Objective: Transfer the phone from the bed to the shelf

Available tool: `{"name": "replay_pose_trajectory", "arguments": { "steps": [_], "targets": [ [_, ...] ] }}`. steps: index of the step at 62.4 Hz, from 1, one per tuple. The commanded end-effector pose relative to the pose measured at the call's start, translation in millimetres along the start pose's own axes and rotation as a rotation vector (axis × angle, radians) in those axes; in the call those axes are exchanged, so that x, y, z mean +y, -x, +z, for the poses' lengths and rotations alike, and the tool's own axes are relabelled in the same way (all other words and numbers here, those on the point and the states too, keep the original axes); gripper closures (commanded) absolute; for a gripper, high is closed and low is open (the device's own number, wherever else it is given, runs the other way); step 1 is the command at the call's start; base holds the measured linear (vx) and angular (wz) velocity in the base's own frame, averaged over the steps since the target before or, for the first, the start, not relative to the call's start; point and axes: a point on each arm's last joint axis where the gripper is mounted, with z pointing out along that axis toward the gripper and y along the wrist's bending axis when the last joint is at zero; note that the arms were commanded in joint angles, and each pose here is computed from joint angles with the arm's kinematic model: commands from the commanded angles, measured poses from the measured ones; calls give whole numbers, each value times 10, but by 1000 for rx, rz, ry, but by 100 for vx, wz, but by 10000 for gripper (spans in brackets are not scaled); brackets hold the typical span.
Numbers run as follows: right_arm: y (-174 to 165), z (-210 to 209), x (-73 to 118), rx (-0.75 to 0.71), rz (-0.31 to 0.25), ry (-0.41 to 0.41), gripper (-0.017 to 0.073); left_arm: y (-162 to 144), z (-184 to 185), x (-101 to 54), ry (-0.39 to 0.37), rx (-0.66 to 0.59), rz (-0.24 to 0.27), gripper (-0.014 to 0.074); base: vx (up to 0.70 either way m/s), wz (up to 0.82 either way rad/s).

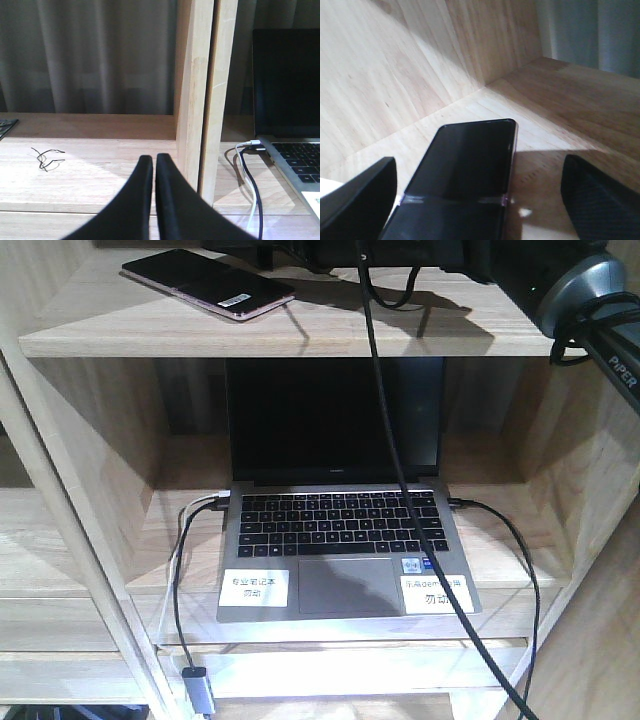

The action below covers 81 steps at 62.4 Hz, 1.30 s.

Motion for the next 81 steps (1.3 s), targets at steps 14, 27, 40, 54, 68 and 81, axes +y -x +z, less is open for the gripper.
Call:
{"name": "replay_pose_trajectory", "arguments": {
  "steps": [14, 27, 40, 54, 68, 81],
  "targets": [
    [554, -499, 464, -126, -106, -20, 100, 142, -30, 16, 10, -107, -14, 592, 0, 0],
    [690, -732, 681, -116, -139, -34, 419, 142, -30, 16, 10, -107, -14, 592, 0, 0],
    [727, -946, 913, -34, -195, -9, 566, 142, -30, 16, 10, -107, -14, 592, 0, 0],
    [793, -1110, 1020, -24, -210, -62, 566, 142, -30, 16, 10, -107, -14, 592, 0, 0],
    [871, -1244, 1125, -55, -221, -86, 565, 142, -30, 16, 10, -107, -14, 592, 0, 0],
    [880, -1261, 1110, -56, -196, -128, 565, 142, -30, 16, 10, -107, -14, 592, 0, 0]
  ]
}}
